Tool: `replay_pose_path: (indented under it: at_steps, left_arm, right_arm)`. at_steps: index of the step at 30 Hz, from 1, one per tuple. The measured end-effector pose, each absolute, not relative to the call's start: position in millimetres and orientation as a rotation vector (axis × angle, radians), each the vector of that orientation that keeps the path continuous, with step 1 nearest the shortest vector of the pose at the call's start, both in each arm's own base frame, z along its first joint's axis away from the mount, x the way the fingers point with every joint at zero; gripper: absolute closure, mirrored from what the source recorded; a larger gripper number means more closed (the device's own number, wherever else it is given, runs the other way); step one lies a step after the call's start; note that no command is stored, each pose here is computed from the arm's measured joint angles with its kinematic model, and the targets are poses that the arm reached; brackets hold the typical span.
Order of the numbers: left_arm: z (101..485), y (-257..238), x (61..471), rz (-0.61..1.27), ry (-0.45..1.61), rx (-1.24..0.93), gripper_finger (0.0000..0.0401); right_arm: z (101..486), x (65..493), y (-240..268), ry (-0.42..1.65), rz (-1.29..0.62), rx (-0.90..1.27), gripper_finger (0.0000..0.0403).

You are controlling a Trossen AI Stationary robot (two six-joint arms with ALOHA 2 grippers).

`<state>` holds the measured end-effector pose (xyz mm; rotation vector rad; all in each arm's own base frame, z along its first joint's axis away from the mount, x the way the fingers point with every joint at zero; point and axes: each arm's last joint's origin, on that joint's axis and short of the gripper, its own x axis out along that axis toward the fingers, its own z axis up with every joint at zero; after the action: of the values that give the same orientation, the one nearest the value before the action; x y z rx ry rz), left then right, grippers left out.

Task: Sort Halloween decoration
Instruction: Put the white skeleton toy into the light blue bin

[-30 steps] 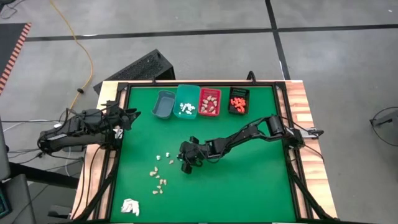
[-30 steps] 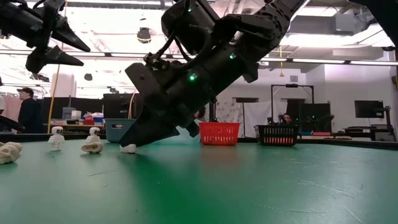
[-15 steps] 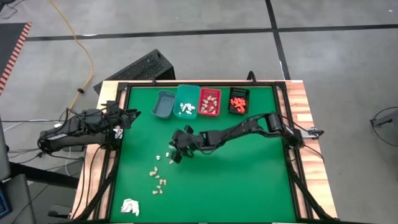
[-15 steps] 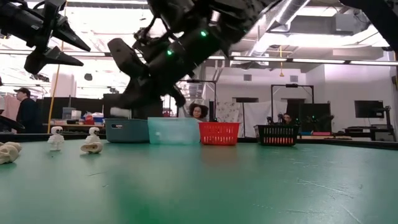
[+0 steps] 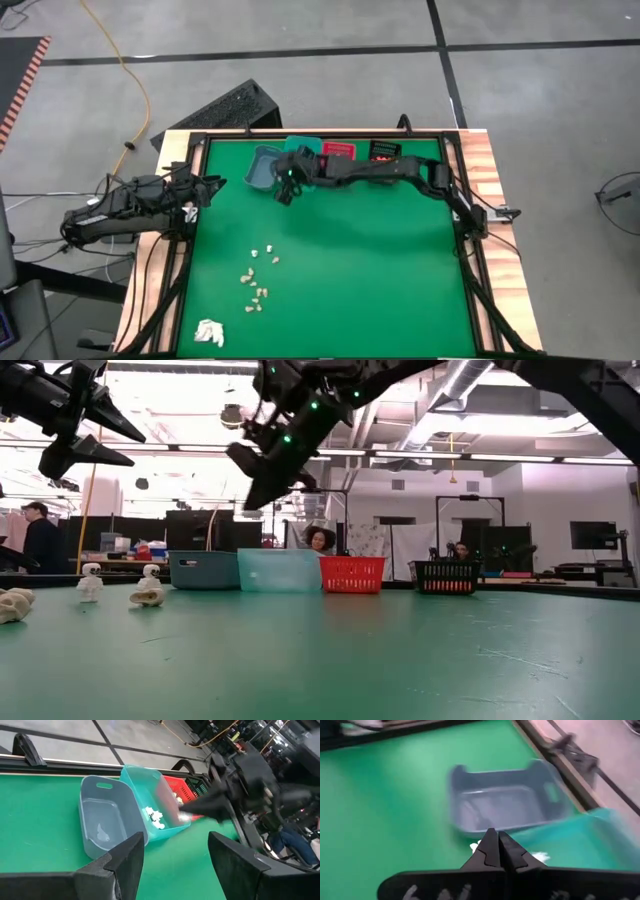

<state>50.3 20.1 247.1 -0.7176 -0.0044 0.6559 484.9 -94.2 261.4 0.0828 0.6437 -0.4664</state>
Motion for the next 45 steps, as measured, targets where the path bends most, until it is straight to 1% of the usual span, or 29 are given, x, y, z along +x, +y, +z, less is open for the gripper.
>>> replay_pose_path:
  at_steps: [5, 8, 10, 12, 20, 23, 28, 32, 35, 40, 45]
  left_arm:
    - [247.2, 20.3, 50.2, 0.663, -0.008, -0.717, 0.0191]
    - [247.2, 20.3, 50.2, 0.663, -0.007, -0.716, 0.0191]
    - [247.1, 20.3, 50.2, 0.663, -0.007, -0.716, 0.0191]
    - [247.2, 20.3, 50.2, 0.663, -0.008, -0.716, 0.0191]
    - [247.1, 20.3, 50.2, 0.663, -0.007, -0.716, 0.0191]
    - [247.2, 20.3, 50.2, 0.663, -0.008, -0.716, 0.0191]
    - [247.2, 20.3, 50.2, 0.663, -0.007, -0.716, 0.0191]
    - [247.1, 20.3, 50.2, 0.661, -0.006, -0.717, 0.0191]
    - [247.1, 20.3, 50.3, 0.66, -0.006, -0.717, 0.0191]
    - [247.1, 20.2, 50.3, 0.66, -0.002, -0.705, 0.0191]
    - [247.1, 20.2, 50.3, 0.659, -0.001, -0.704, 0.0191]
  right_arm:
    - [255.9, 472.7, -129.4, 0.7, -0.543, 0.148, 0.0402]
    - [254.5, 470.8, -137.2, 0.705, -0.508, 0.194, 0.0401]
    - [253.4, 470.3, -139.0, 0.711, -0.488, 0.207, 0.0393]
    - [253.2, 470.5, -138.7, 0.712, -0.482, 0.209, 0.0377]
    - [251.3, 468.5, -138.8, 0.729, -0.515, 0.241, 0.0289]
    - [252.0, 471.2, -133.8, 0.723, -0.431, 0.254, 0.0271]
    - [258.5, 485.1, -101.2, 0.652, -0.195, 0.246, 0.0263]
    - [265.6, 496.8, -59.1, 0.576, 0.018, 0.142, 0.0266]
    - [268.0, 501.0, -25.3, 0.549, 0.134, 0.068, 0.0268]
    - [263.8, 501.3, 20.2, 0.538, 0.239, -0.038, 0.0268]
    - [255.3, 501.5, 39.2, 0.505, 0.256, -0.052, 0.0268]
